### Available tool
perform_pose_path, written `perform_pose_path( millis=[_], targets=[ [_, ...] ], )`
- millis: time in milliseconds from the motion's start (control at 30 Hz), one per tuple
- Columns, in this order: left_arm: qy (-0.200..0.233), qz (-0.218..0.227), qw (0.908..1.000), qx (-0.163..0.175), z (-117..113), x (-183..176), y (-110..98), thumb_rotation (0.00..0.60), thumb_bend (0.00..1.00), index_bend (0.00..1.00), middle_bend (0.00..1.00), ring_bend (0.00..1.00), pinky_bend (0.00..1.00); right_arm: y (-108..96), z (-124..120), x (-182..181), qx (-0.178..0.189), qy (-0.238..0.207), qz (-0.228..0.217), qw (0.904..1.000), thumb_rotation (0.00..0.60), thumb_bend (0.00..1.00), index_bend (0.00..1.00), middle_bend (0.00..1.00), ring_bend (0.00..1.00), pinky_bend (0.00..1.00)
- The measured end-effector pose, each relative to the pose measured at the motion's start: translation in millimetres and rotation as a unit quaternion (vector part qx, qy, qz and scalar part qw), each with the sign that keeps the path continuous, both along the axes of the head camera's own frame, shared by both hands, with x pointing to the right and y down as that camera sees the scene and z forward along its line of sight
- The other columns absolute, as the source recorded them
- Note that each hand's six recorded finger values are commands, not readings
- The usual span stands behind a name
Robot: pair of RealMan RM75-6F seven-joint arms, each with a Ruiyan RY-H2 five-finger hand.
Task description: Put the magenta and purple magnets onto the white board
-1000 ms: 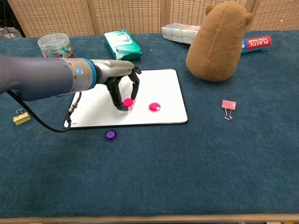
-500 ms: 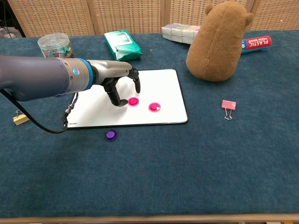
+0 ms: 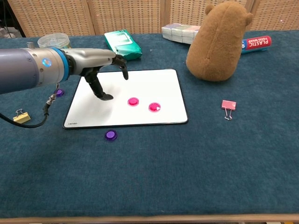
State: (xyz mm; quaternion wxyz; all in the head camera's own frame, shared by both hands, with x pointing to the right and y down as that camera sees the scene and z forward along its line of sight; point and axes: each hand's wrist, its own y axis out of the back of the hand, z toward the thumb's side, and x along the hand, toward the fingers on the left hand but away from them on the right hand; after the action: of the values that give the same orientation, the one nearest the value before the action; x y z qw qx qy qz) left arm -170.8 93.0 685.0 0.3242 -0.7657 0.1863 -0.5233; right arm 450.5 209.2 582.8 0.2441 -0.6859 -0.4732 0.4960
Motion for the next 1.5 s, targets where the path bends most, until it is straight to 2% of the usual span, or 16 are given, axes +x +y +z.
perform_pose_path(
  millis=[67,200,400,533,767,933,1067,1367,1500],
  targets=[
    [0.007,-0.006,0.9999,0.010,-4.6,-11.5,-1.3,0.600,0.07,0.29,0.00,0.00,0.00,-0.3,-0.9,-0.5,0.002,0.000,-0.001,1.0000,0.600,0.23,0.35,0.00,0.00,0.00],
    [0.010,-0.017,0.9993,0.033,-13.6,-40.8,-4.6,0.600,0.07,0.30,0.00,0.00,0.00,-0.3,-1.3,-1.5,0.003,-0.001,-0.001,1.0000,0.600,0.23,0.35,0.00,0.00,0.00],
    [-0.010,-0.049,0.9973,0.054,-19.6,-97.5,-8.2,0.600,0.07,0.30,0.00,0.00,0.00,0.1,-2.3,-4.4,0.004,-0.001,-0.006,1.0000,0.600,0.23,0.35,0.00,0.00,0.00],
    [-0.026,-0.064,0.9961,0.054,-14.8,-120.1,-13.7,0.600,0.07,0.30,0.00,0.00,0.00,1.1,-2.3,-6.6,0.004,0.001,-0.010,0.9999,0.600,0.23,0.35,0.00,0.00,0.00],
    [-0.060,-0.083,0.9939,0.040,8.1,-155.1,-19.5,0.600,0.07,0.30,0.00,0.00,0.00,1.2,0.7,-7.5,0.000,0.004,-0.010,0.9999,0.600,0.23,0.35,0.00,0.00,0.00],
    [-0.061,-0.087,0.9941,0.024,25.6,-157.0,-14.6,0.600,0.09,0.31,0.00,0.00,0.00,1.9,2.8,-6.7,-0.003,0.006,-0.010,0.9999,0.600,0.23,0.35,0.00,0.00,0.00],
    [-0.059,-0.084,0.9946,0.014,35.9,-150.0,-15.1,0.600,0.16,0.35,0.00,0.00,0.00,1.5,3.5,-5.8,-0.004,0.007,-0.008,0.9999,0.600,0.23,0.35,0.00,0.00,0.00],
    [-0.067,-0.087,0.9939,0.004,44.5,-146.6,-15.4,0.600,0.28,0.38,0.00,0.00,0.00,1.5,3.9,-3.7,-0.005,0.006,-0.005,1.0000,0.600,0.23,0.35,0.00,0.00,0.00],
    [-0.068,-0.092,0.9933,0.006,46.4,-147.7,-16.8,0.600,0.29,0.38,0.00,0.00,0.00,1.5,3.8,-4.1,-0.006,0.005,-0.005,1.0000,0.600,0.23,0.35,0.00,0.00,0.00]
  ],
)
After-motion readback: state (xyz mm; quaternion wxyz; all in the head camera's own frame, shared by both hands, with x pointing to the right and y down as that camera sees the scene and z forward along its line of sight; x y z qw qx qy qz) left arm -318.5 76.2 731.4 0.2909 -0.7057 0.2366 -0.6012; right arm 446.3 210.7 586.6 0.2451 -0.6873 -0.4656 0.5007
